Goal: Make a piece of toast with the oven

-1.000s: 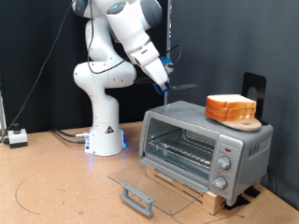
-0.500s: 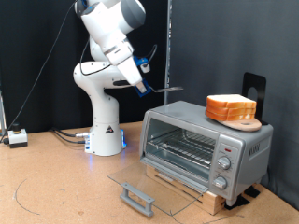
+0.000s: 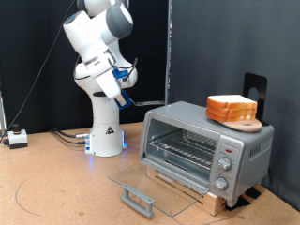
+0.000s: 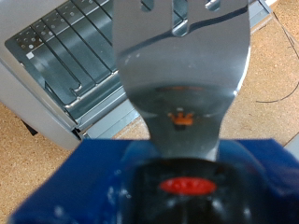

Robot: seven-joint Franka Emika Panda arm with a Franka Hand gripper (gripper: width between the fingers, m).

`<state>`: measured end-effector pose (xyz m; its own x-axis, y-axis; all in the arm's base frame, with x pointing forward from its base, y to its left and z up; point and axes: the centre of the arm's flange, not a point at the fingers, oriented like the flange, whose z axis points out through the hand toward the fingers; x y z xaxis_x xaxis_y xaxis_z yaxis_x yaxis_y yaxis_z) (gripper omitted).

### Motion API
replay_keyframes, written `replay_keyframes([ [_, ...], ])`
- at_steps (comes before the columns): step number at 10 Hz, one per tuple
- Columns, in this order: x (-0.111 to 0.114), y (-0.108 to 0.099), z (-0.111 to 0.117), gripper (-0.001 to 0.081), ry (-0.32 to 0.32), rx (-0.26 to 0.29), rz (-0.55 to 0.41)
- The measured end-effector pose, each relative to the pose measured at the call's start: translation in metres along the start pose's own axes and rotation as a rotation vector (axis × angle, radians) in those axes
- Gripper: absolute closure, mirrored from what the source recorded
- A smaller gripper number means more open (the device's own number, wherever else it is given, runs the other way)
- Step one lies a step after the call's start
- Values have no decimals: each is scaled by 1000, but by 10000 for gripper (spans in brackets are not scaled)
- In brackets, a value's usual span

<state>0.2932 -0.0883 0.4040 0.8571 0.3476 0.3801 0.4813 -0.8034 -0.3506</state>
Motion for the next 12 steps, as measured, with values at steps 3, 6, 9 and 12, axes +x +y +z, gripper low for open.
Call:
replay_keyframes([
  [3, 11, -9, 3, 411, -4, 12, -25],
  [6, 43, -26, 21, 411, -49, -6, -56],
  [9, 60, -25, 35, 411, -78, -28, -55],
  [12, 62, -28, 39, 411, -55, -13, -152],
])
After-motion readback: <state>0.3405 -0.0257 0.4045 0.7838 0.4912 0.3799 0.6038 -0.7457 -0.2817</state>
